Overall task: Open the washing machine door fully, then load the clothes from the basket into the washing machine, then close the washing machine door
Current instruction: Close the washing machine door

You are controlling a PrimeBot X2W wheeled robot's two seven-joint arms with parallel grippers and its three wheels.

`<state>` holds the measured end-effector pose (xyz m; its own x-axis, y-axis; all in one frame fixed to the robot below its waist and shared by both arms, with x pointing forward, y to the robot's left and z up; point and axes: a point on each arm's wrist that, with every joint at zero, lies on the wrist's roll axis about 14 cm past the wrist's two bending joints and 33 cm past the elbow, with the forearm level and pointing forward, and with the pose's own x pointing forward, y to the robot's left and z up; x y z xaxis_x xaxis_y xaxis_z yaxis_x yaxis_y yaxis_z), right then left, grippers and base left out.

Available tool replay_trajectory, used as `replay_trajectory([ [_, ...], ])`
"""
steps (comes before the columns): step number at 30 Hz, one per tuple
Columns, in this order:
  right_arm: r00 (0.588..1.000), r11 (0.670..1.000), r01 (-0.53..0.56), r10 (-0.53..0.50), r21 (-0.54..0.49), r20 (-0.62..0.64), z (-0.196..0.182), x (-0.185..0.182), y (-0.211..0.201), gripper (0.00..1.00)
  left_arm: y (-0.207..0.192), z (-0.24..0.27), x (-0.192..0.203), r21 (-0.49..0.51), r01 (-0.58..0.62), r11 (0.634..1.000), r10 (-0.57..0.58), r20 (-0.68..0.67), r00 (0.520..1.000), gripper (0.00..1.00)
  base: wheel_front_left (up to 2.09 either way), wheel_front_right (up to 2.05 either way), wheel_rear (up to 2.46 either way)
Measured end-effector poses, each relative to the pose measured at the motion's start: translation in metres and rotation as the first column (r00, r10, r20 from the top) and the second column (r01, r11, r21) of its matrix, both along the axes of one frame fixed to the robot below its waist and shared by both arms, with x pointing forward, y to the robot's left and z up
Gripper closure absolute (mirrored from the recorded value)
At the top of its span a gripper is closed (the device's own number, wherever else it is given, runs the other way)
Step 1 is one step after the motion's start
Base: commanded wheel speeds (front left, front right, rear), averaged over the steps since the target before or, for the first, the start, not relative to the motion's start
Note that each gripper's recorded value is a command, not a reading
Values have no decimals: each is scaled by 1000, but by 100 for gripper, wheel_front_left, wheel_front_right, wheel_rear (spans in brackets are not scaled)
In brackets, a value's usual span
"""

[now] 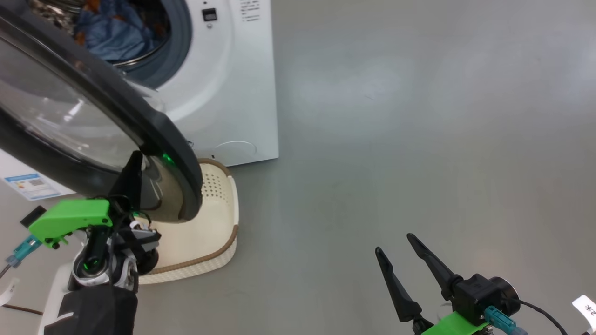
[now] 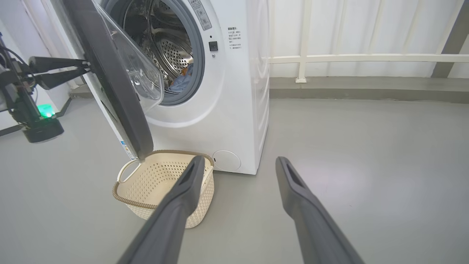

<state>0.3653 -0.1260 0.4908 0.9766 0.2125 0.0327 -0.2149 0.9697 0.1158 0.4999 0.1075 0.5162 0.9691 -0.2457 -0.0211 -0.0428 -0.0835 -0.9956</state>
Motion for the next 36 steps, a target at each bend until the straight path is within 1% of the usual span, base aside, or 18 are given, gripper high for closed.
replay_trajectory([
  [8,998,998,63,-63,-7,-9,-2,-7,-20,0,-22,6,11,-37,-15,999,15,12,1000,100,0,0,0],
  [15,994,994,113,-113,-12,-13,-3,-9,-36,0,-30,17,26,-63,-65,996,67,26,997,100,0,0,0],
  [22,992,992,127,-127,-11,-16,-3,-10,-40,0,-44,26,30,-89,-29,996,33,44,998,100,0,0,0],
  [26,991,991,133,-133,4,-3,1,-8,-42,0,-46,32,26,-78,2,997,3,67,998,100,0,0,0],
  [31,992,992,127,-128,9,22,9,-6,-40,0,-40,30,7,-43,37,998,-34,87,996,100,0,0,0],
  [36,993,994,106,-107,17,53,18,-4,-34,0,-16,27,-16,3,6,1000,-6,101,995,100,0,0,0],
])
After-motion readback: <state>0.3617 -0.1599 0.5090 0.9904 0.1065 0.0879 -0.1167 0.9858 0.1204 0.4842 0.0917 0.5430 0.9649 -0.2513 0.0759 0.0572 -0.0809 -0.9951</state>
